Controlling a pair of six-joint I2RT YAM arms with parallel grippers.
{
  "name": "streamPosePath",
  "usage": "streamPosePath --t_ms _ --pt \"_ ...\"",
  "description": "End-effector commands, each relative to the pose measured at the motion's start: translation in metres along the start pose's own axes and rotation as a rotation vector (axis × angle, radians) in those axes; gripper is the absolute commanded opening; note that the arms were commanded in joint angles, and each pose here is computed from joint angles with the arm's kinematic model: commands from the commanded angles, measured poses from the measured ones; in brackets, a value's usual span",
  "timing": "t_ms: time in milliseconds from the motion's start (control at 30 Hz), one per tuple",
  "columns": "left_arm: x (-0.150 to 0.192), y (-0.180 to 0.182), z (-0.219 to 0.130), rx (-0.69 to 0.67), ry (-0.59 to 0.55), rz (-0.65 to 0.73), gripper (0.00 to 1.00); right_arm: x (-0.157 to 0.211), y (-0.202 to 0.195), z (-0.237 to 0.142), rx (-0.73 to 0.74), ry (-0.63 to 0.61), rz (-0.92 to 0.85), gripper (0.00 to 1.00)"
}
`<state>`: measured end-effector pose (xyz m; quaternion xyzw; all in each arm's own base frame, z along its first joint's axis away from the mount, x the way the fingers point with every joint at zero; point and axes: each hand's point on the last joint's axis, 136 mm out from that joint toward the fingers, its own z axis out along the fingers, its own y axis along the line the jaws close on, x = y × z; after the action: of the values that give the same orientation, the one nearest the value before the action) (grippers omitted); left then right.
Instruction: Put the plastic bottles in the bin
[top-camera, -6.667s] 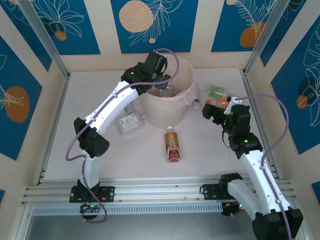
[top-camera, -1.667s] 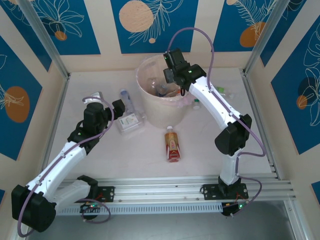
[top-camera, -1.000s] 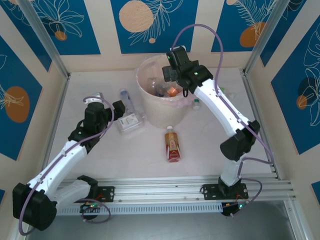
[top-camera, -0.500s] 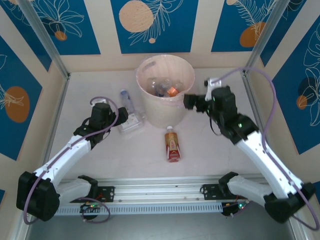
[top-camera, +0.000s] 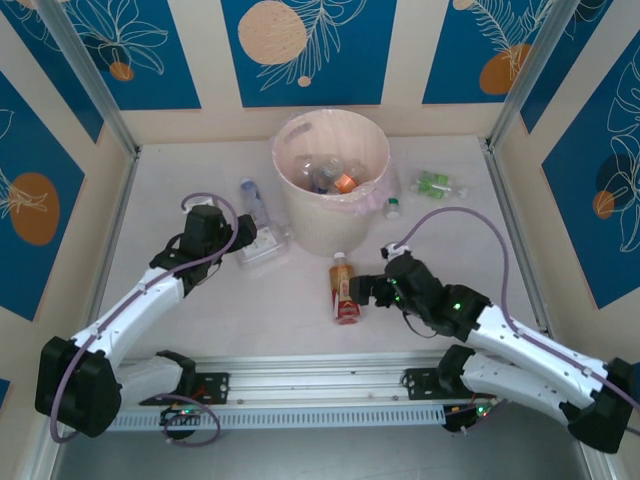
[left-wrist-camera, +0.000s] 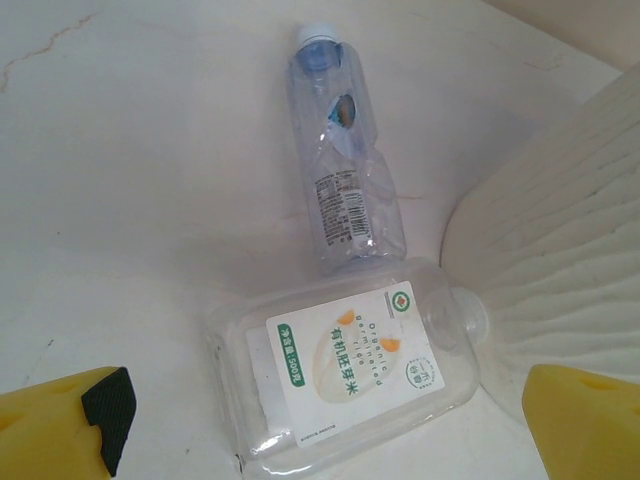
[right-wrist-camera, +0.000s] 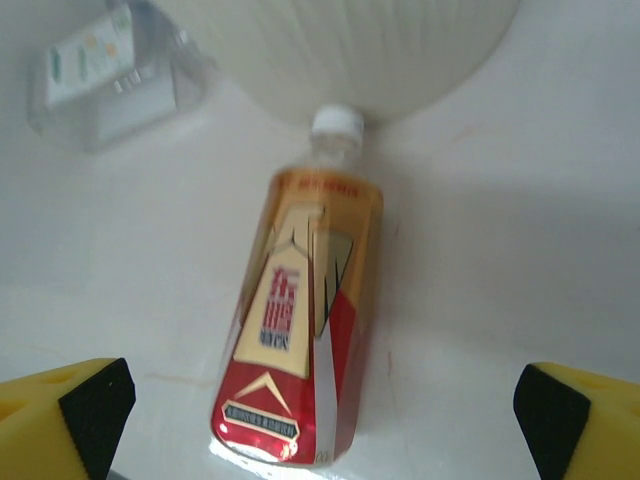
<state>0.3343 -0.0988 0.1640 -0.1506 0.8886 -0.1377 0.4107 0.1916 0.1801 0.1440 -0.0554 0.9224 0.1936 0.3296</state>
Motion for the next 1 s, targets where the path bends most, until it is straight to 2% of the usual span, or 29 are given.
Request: streamPosePath --t_ms 0,200,367,633,733,867,967 --pt "-0.010 -0.003 0.002 0.016 -0.019 -0.031 1.00 0.003 0.005 0.018 0.017 0.005 0.088 1.00" --pt "-0.008 -0.002 0.003 0.010 -0.013 -0.035 1.00 0.015 0.034 0.056 -0.007 0.154 0.054 1.00" --pt "-0.006 0.002 0.003 -0.002 -0.008 -0.035 1.00 0.024 0.016 0.080 0.219 0.280 0.064 0.99" --pt "-0.003 0.006 0.003 -0.015 -0.005 -0.035 1.00 0.035 0.011 0.109 0.314 0.353 0.029 0.97" --pt "-0.003 0.007 0.004 -0.019 -0.006 -0.035 1.00 0.038 0.006 0.114 0.337 0.358 0.012 0.91" --pt "-0.002 0.008 0.004 -0.022 -0.003 -0.035 1.00 0.041 0.009 0.118 0.307 0.358 -0.013 0.72" --pt "-0.002 0.008 0.005 -0.021 -0.003 -0.037 1.00 0.039 0.019 0.116 0.247 0.335 -0.046 0.63"
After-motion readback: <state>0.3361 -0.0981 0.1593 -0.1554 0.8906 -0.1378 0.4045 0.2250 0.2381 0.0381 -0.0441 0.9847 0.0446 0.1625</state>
